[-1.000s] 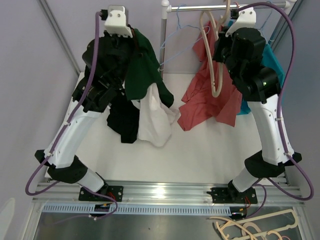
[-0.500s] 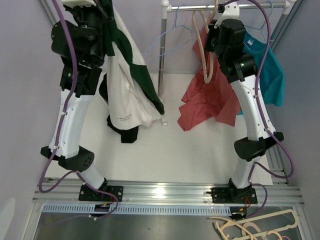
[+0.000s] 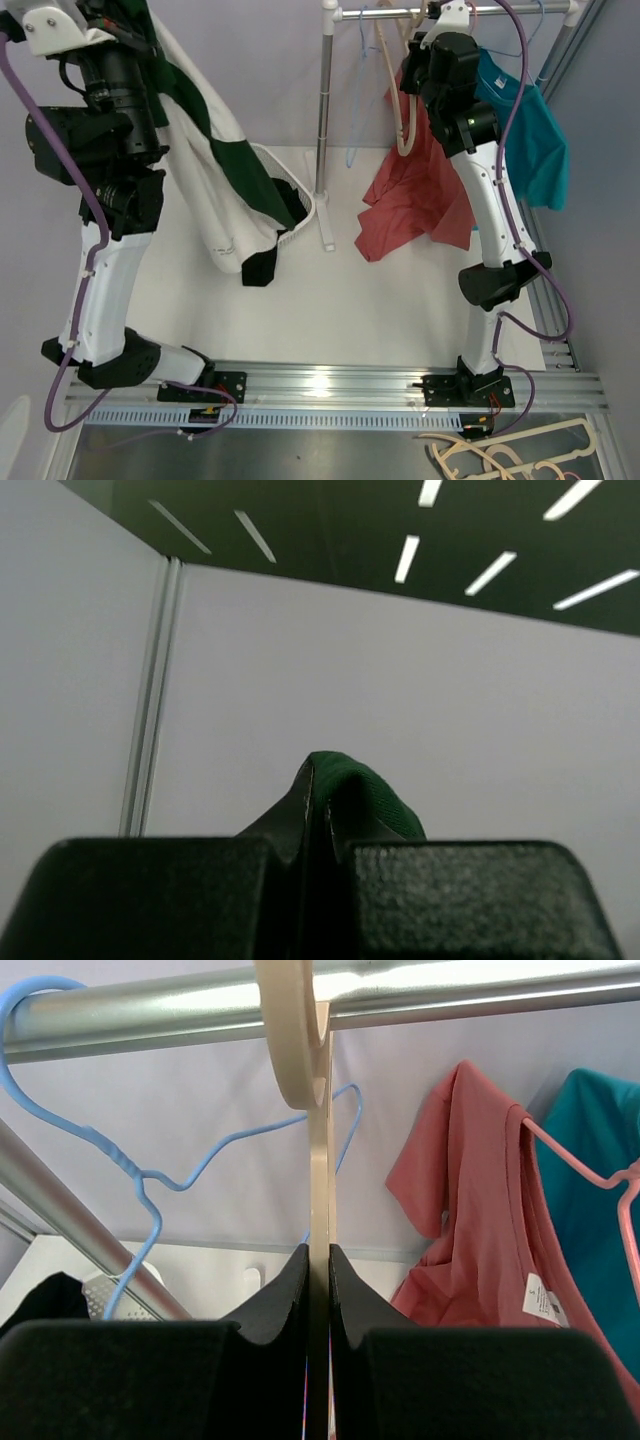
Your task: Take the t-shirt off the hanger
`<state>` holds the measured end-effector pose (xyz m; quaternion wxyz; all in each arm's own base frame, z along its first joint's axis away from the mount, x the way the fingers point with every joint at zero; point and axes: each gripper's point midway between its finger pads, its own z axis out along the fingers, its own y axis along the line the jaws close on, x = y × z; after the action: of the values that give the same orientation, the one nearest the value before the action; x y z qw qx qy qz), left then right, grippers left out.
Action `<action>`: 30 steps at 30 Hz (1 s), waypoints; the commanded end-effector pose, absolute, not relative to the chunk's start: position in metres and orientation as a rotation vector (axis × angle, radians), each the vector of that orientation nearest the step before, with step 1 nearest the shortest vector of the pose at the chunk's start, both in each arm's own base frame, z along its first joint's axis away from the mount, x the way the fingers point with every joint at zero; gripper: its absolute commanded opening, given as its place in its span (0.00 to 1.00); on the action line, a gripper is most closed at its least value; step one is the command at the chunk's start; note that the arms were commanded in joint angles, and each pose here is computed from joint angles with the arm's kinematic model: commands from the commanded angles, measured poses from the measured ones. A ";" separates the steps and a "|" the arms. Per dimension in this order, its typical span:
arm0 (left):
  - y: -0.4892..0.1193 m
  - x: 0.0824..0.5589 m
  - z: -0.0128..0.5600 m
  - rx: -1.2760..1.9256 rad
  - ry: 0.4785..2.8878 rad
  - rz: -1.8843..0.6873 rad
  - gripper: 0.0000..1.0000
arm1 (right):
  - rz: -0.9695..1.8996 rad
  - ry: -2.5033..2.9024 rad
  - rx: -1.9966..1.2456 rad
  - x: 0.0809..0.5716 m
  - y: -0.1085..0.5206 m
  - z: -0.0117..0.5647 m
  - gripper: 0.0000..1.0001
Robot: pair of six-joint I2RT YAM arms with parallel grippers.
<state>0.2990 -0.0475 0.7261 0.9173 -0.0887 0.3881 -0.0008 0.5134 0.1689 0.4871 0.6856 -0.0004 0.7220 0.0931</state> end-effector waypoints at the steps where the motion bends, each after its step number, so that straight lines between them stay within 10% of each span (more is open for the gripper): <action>1: -0.030 0.286 0.759 -0.241 0.658 0.056 0.01 | 0.244 1.543 0.020 0.516 0.170 0.508 0.00; 15: -0.101 0.457 0.673 -0.068 0.917 -0.093 0.01 | 0.179 1.635 -0.048 0.522 0.197 0.463 0.00; 25: -0.087 0.437 0.698 -0.070 0.838 -0.014 0.01 | 0.192 1.677 -0.129 0.516 0.227 0.439 0.00; 30: -0.069 0.468 0.614 -0.188 1.025 0.078 0.01 | 0.238 1.690 -0.133 0.509 0.234 0.433 0.00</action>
<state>0.4925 -0.0995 0.6046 0.8558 -0.0293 0.5161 0.0178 0.5216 0.2285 0.4397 0.6712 -0.0452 0.7338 0.0954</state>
